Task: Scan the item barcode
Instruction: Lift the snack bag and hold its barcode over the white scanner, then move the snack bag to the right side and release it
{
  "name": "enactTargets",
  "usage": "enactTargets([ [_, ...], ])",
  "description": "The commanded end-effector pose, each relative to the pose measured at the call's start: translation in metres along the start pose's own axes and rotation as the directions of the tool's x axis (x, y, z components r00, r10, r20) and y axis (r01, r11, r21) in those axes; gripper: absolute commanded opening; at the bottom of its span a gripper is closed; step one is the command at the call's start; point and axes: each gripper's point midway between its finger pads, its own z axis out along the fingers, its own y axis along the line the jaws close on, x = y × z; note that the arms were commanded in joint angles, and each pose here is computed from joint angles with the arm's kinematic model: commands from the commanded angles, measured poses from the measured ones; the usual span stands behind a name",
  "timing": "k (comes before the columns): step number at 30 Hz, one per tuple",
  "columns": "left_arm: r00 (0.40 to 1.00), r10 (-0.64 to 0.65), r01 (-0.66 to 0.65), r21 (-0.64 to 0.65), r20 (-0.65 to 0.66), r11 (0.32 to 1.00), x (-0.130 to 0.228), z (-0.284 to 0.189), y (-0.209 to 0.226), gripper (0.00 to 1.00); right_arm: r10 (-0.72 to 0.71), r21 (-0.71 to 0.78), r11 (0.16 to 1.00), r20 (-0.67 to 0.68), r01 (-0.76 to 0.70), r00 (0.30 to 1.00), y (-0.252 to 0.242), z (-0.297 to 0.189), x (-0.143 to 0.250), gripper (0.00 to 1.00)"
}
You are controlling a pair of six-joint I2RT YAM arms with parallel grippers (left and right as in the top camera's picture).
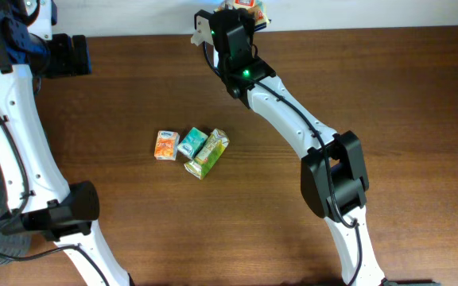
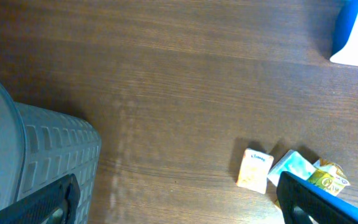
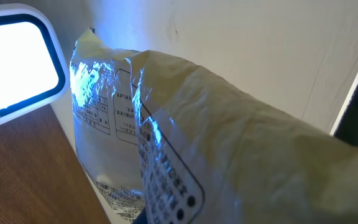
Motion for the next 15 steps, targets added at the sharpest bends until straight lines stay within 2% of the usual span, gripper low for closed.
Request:
enactTargets([
  [1, 1.000, 0.014, -0.014, 0.008, 0.009, 1.000, -0.001, -0.003, -0.001, 0.99, 0.045, 0.038, 0.998, -0.018, -0.044, 0.999, -0.018, -0.005, 0.002, 0.04],
  [3, 1.000, 0.014, -0.014, 0.008, 0.009, 1.000, -0.001, -0.003, -0.001, 0.99, 0.196, 0.085, 0.977, 0.011, -0.196, 0.981, -0.060, -0.025, 0.007, 0.04],
  [5, 1.000, 0.014, -0.014, 0.008, 0.009, 1.000, -0.001, -0.003, -0.001, 0.99, 0.313, 0.055, 0.947, 0.050, -0.316, 0.948, -0.102, -0.062, 0.020, 0.04],
  [6, 1.000, 0.014, -0.014, 0.008, 0.009, 1.000, -0.001, -0.003, -0.001, 0.99, 0.419, 0.021, 0.907, 0.051, -0.421, 0.906, -0.120, -0.086, 0.032, 0.04],
  [8, 1.000, 0.014, -0.014, 0.008, 0.009, 1.000, -0.001, -0.003, -0.001, 0.99, 0.704, -0.237, 0.699, 0.063, -0.674, 0.708, -0.135, -0.155, 0.046, 0.04],
  [10, 1.000, 0.014, -0.014, 0.008, 0.009, 1.000, -0.001, -0.003, -0.001, 0.99, 0.884, -0.492, 0.361, -0.089, -0.792, 0.458, -0.131, -0.215, 0.066, 0.04],
  [11, 1.000, 0.012, -0.012, 0.007, 0.009, 1.000, -0.001, -0.003, 0.000, 0.99, 0.896, -0.546, 0.240, -0.195, -0.803, 0.400, -0.123, -0.233, 0.089, 0.04],
  [12, 1.000, 0.012, -0.012, 0.007, 0.009, 1.000, -0.001, -0.003, 0.000, 0.99, 0.883, -0.571, 0.191, -0.254, -0.798, 0.393, -0.115, -0.241, 0.104, 0.04],
  [13, 1.000, 0.015, -0.015, 0.009, 0.009, 1.000, -0.001, -0.003, -0.001, 0.99, 0.848, -0.555, 0.079, -0.399, -0.828, 0.348, -0.098, -0.241, 0.151, 0.04],
  [15, 1.000, 0.014, -0.015, 0.009, 0.009, 1.000, -0.001, -0.003, -0.001, 0.99, 0.785, -0.443, -0.062, -0.574, -0.894, 0.231, -0.072, -0.228, 0.217, 0.04],
])
